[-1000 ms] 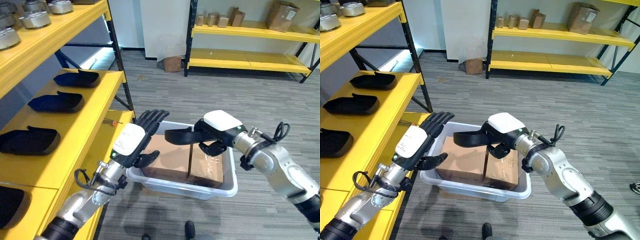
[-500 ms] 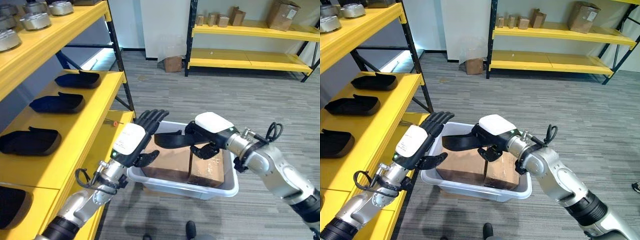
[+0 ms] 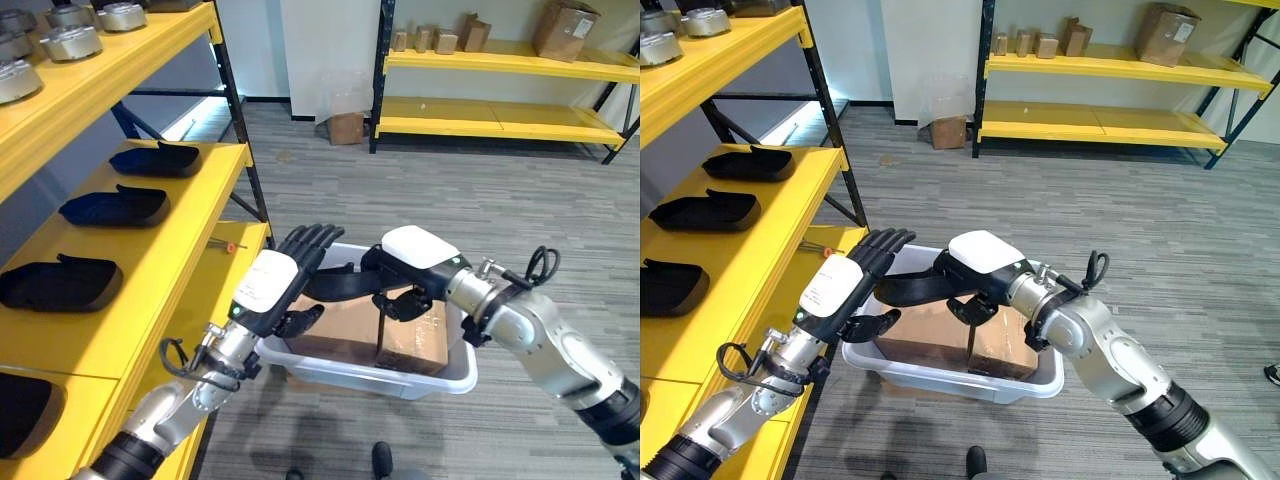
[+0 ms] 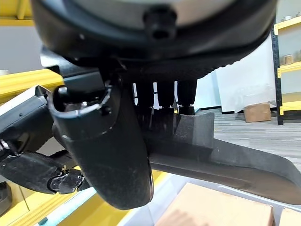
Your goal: Move parts from the plastic box to the shelf.
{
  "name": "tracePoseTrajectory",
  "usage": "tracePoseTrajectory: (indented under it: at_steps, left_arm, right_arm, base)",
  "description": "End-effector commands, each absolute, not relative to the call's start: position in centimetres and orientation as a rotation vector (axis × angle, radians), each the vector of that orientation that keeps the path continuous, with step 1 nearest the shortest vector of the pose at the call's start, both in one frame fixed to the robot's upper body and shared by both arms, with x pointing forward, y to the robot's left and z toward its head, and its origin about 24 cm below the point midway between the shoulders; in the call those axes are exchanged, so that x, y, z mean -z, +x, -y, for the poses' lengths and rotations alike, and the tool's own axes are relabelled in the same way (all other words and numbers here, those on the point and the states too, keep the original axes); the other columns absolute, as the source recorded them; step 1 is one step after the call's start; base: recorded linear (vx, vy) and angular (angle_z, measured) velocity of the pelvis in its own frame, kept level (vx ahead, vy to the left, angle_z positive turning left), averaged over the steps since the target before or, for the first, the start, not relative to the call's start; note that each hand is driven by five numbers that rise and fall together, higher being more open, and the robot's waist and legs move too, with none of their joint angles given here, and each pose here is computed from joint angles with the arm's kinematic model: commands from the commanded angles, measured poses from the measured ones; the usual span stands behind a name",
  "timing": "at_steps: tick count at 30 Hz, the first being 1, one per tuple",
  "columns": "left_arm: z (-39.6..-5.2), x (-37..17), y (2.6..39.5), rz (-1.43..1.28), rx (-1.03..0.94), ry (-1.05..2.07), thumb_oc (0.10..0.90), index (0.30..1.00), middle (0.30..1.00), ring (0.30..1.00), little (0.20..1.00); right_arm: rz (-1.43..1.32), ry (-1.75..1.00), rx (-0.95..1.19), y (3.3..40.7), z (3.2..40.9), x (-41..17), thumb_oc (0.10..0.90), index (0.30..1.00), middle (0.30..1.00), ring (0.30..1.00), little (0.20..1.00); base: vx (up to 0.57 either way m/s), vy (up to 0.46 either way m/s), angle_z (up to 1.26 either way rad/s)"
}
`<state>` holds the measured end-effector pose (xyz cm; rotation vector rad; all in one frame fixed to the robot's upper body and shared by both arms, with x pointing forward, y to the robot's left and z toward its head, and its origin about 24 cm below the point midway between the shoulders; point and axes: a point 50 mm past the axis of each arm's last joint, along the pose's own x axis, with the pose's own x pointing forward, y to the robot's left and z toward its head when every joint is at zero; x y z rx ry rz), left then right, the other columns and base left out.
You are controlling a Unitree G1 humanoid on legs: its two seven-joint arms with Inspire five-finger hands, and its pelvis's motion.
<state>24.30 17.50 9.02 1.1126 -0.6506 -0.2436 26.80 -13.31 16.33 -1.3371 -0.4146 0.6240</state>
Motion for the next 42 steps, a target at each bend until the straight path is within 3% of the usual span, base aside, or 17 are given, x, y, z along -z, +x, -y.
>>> tracePoseTrajectory:
  at_steps: [1,35,42]
  left_arm:
    - [-16.2,-12.5,26.0,0.844,0.169,1.067,0.900,1.000,1.000,1.000,1.000]
    - [-17.6,-15.5,25.4,0.872,0.238,1.057,0.900,1.000,1.000,1.000,1.000]
    - [-14.3,-14.6,26.9,0.853,0.261,1.045,0.900,1.000,1.000,1.000,1.000]
  right_arm:
    - [0.801,-1.343,-0.500,26.6,10.6,-22.5,0.400,0.300,0.300,0.300,0.300]
    - [0.926,-1.438,-0.537,27.3,10.2,-20.4,0.400,0.300,0.300,0.300,0.300]
    - [0.973,-1.411,-0.554,27.8,8.3,-21.2,0.400,0.300,0.300,0.300,0.300]
  base:
    - [0.00,0.000,0.00]
    - [0.00,-0.001,0.00]
    - [-0.01,-0.006,0.02]
